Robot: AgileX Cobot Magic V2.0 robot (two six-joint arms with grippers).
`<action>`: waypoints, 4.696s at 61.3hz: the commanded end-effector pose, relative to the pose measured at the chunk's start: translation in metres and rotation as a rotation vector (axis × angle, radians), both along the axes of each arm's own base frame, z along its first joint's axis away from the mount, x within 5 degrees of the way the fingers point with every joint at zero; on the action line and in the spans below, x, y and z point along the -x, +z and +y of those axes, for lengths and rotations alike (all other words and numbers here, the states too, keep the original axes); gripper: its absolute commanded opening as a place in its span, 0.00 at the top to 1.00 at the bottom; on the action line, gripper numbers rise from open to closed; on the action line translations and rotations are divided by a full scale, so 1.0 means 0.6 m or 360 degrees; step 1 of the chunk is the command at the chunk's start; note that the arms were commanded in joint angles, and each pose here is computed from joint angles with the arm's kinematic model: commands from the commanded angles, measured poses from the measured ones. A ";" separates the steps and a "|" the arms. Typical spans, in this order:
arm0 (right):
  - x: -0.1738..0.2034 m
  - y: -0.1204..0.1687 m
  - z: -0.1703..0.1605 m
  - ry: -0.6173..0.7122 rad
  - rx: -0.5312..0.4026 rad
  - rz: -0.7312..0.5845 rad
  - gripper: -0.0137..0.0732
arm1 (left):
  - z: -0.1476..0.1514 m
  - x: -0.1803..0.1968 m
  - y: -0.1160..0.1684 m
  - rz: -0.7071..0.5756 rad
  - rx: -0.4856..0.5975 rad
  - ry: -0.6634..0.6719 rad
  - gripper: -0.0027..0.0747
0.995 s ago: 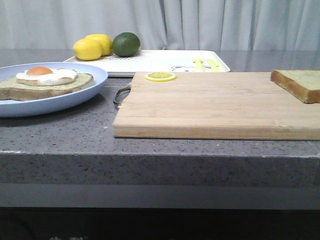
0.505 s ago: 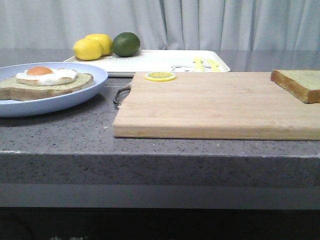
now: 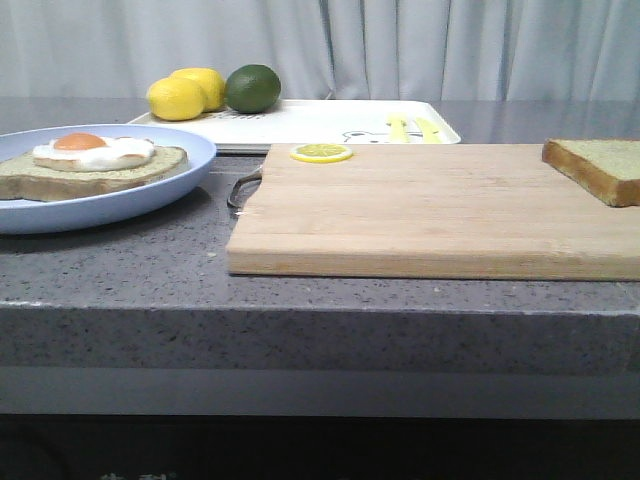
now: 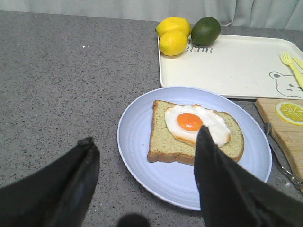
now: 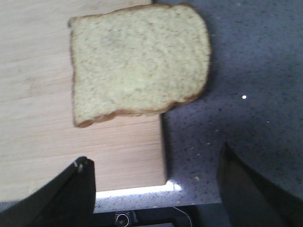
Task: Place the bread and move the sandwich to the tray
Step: 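Grasp the plain bread slice by its edge with the right gripper, then lift the bread slice and carry it over the egg-topped bread, then lower the bread slice onto the egg and open the right gripper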
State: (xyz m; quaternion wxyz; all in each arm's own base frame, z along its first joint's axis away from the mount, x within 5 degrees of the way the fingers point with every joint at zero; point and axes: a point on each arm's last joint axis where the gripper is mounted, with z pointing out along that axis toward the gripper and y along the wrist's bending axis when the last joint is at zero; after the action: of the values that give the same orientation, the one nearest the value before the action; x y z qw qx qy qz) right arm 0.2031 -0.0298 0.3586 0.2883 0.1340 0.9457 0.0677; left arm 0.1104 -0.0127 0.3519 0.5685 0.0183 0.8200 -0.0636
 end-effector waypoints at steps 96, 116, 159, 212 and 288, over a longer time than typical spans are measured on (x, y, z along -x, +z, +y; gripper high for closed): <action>-0.161 -0.191 -0.147 0.0196 -0.1295 0.0134 0.33 | 0.001 -0.004 0.028 -0.0161 0.0043 0.0023 0.41; -0.158 -0.179 -0.144 0.0200 -0.1290 0.0094 0.63 | 0.001 -0.004 0.028 -0.0161 0.0043 0.0023 0.41; -0.085 0.043 0.000 0.0604 -0.1287 -0.0592 0.85 | 0.001 -0.004 0.028 -0.0161 0.0043 0.0023 0.41; -0.099 0.035 0.402 0.0337 -0.1866 -0.0482 0.85 | 0.001 -0.004 0.028 -0.0164 0.0043 0.0023 0.41; -0.231 -0.097 0.565 -0.0046 -0.1958 -0.0043 0.85 | 0.001 -0.005 0.031 -0.0196 0.0046 0.0028 0.41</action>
State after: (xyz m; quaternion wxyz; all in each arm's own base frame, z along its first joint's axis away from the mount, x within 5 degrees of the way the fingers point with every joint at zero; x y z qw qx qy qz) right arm 0.3466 0.3100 0.2588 0.1874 0.2700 0.7743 0.5407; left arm 0.1110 -0.0125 0.3536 0.5765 0.0173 0.8144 -0.0632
